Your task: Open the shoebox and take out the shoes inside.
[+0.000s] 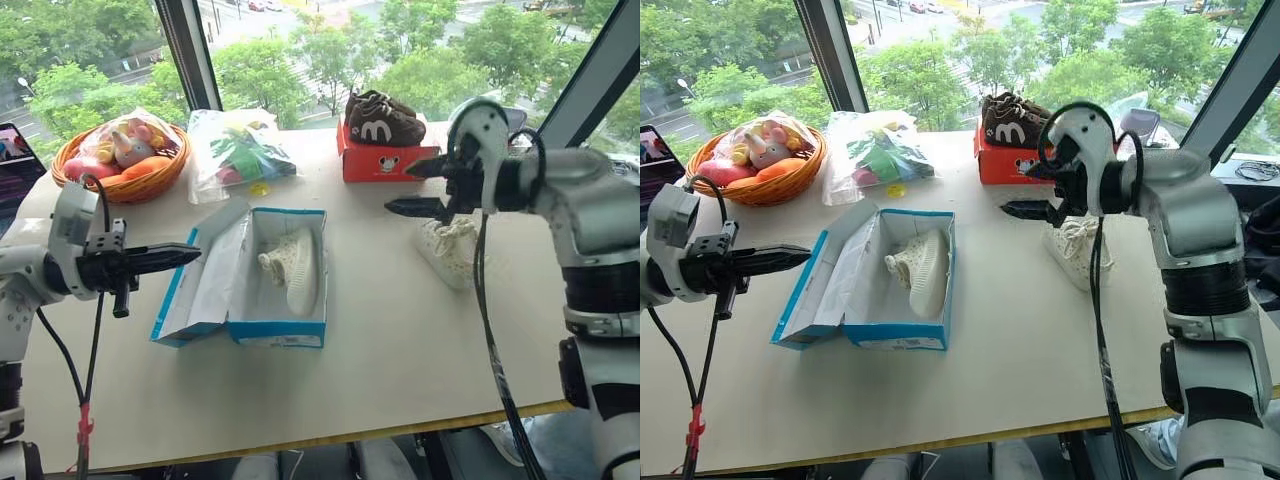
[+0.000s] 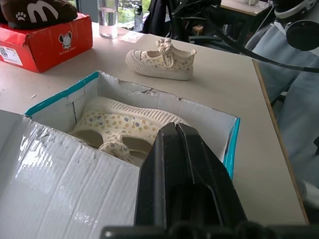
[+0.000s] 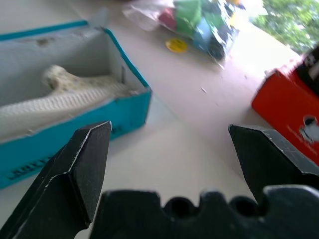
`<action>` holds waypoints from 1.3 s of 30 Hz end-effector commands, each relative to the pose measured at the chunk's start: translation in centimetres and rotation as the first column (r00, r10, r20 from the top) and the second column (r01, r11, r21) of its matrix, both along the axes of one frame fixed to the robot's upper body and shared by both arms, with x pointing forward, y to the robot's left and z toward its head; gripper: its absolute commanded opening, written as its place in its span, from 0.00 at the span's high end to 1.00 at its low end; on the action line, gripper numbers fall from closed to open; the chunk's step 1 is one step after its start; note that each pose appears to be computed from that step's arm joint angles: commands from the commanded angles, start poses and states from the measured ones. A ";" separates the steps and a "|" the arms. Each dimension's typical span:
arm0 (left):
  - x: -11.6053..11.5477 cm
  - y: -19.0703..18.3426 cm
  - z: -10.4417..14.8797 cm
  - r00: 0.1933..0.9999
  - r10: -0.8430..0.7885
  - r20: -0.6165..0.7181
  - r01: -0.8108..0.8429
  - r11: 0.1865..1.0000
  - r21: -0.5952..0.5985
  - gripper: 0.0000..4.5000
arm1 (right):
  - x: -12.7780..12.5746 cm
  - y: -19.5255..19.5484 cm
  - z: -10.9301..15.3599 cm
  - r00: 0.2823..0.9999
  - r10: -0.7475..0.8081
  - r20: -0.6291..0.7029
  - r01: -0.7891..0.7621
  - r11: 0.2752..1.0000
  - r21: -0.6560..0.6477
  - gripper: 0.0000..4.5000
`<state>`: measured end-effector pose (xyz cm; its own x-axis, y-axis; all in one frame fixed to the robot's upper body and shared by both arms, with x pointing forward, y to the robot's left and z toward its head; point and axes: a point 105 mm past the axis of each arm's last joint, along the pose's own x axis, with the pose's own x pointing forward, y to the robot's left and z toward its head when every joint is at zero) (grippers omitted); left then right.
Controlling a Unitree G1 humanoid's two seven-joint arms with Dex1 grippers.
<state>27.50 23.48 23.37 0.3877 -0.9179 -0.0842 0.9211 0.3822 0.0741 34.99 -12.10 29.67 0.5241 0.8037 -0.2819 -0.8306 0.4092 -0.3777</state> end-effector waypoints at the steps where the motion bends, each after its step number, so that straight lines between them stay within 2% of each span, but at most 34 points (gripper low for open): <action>1: -0.3 -0.1 0.8 0.999 0.007 0.044 -0.006 1.000 -0.022 1.00 | -2.6 5.9 1.2 0.977 0.212 0.026 -0.210 0.975 -0.067 0.02; 5: -0.2 -0.2 0.7 0.999 0.010 0.043 -0.008 1.000 -0.030 1.00 | -2.5 10.7 -1.0 0.958 0.286 -0.009 -0.284 0.946 -0.154 0.02; 10: -0.1 -0.3 0.6 0.999 0.012 0.042 -0.010 0.999 -0.033 1.00 | -0.8 13.9 -4.3 0.952 0.307 -0.004 -0.293 0.904 -0.311 0.02; 16: -0.1 -0.3 0.4 0.999 0.014 0.037 -0.012 0.999 -0.035 1.00 | 1.9 16.3 -6.9 0.952 0.306 -0.025 -0.292 0.876 -0.385 0.02; 26: -0.4 -0.3 0.3 0.999 0.020 0.029 -0.019 0.999 -0.029 1.00 | 3.3 19.1 -10.9 0.939 0.345 -0.015 -0.312 0.828 -0.465 0.02; 30: -0.4 -0.3 0.3 0.999 0.024 0.029 -0.024 0.999 -0.024 1.00 | 4.2 18.9 -13.6 0.944 0.330 0.016 -0.270 0.799 -0.538 0.02; 33: -0.5 -0.3 0.3 0.999 0.026 0.029 -0.025 0.999 -0.022 1.00 | 4.2 18.9 -13.6 0.941 0.339 0.013 -0.280 0.796 -0.537 0.18; 39: -0.4 -0.3 0.2 0.999 0.030 0.030 -0.029 0.999 -0.019 1.00 | 4.4 18.8 -13.7 0.939 0.345 0.013 -0.283 0.789 -0.545 0.63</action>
